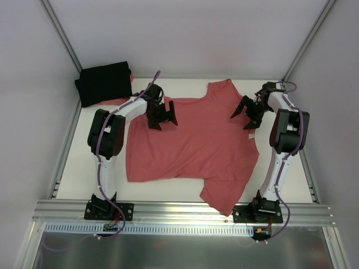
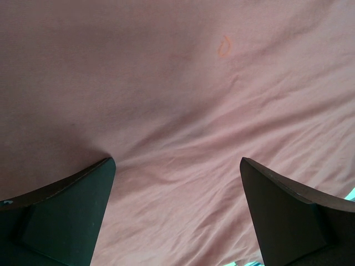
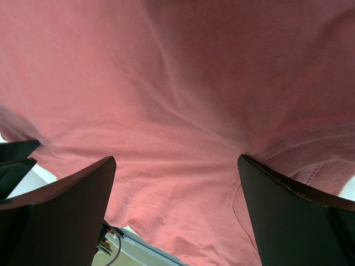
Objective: Fold and stack the t-shirts
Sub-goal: Flatten out the tshirt
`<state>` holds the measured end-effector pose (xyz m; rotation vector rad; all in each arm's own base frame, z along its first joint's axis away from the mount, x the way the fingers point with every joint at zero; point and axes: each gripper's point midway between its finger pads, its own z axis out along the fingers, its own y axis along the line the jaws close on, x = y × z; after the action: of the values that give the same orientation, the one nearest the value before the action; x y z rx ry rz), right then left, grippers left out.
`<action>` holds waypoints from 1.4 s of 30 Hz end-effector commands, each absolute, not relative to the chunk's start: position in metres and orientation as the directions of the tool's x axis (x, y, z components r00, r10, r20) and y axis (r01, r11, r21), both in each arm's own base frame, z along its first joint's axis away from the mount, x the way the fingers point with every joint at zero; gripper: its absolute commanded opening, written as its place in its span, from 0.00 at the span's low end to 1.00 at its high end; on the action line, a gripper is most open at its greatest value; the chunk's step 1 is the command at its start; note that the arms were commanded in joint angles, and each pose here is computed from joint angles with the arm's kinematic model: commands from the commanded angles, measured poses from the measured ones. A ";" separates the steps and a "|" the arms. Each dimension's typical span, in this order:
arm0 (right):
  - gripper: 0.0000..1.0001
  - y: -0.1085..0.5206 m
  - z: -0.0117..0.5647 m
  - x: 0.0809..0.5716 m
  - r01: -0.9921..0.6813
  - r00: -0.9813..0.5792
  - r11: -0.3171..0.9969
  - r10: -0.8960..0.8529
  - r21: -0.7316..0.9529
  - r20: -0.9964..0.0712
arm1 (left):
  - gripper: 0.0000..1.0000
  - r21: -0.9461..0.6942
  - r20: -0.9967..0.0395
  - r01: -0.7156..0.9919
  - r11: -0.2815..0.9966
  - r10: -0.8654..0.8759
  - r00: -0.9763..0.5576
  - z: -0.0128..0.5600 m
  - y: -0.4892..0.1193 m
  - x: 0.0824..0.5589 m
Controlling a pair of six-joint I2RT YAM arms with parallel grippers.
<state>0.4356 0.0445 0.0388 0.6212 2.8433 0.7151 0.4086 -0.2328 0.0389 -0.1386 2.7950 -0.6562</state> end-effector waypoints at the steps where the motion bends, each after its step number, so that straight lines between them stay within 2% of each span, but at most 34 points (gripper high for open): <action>1: 0.99 -0.001 0.034 0.436 0.391 -0.886 0.834 0.455 0.390 -0.086 | 0.99 -0.493 -0.222 -0.027 0.869 -0.156 -0.962 0.053 -0.237 0.411; 13: 0.99 -0.043 0.046 0.419 0.458 -0.848 0.820 0.519 0.343 -0.110 | 0.99 -0.443 -0.239 -0.057 0.895 -0.179 -0.954 0.057 -0.201 0.406; 21: 1.00 -0.046 0.062 0.418 0.456 -0.832 0.809 0.535 0.371 -0.144 | 0.99 -0.488 -0.264 -0.058 0.871 -0.210 -0.941 0.077 -0.203 0.417; 25: 0.99 -0.036 0.104 0.442 0.413 -0.810 0.785 0.548 0.462 -0.207 | 0.99 -0.536 -0.341 -0.013 0.844 -0.231 -0.911 0.116 -0.210 0.437; 31: 0.99 -0.018 0.197 0.489 0.306 -0.744 0.721 0.588 0.622 -0.316 | 0.99 -0.681 -0.439 0.085 0.728 -0.312 -0.843 0.195 -0.226 0.471; 36: 0.99 0.001 0.271 0.524 0.134 -0.687 0.647 0.607 0.751 -0.400 | 0.99 -0.704 -0.551 0.217 0.677 -0.327 -0.768 0.255 -0.231 0.492; 39: 1.00 0.005 0.280 0.546 0.068 -0.669 0.602 0.619 0.796 -0.411 | 0.99 -0.696 -0.591 0.256 0.671 -0.331 -0.736 0.263 -0.227 0.503; 40: 0.99 0.006 0.262 0.557 0.090 -0.681 0.569 0.634 0.817 -0.366 | 0.99 -0.706 -0.581 0.250 0.662 -0.341 -0.739 0.261 -0.227 0.507; 42: 0.99 0.011 0.254 0.572 0.044 -0.698 0.517 0.628 0.855 -0.344 | 0.99 -0.718 -0.579 0.261 0.645 -0.345 -0.739 0.261 -0.228 0.511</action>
<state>0.5507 -0.0041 0.2604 0.5609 2.1615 0.9697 0.5074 -0.2250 0.2290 -0.1081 2.2368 -1.0050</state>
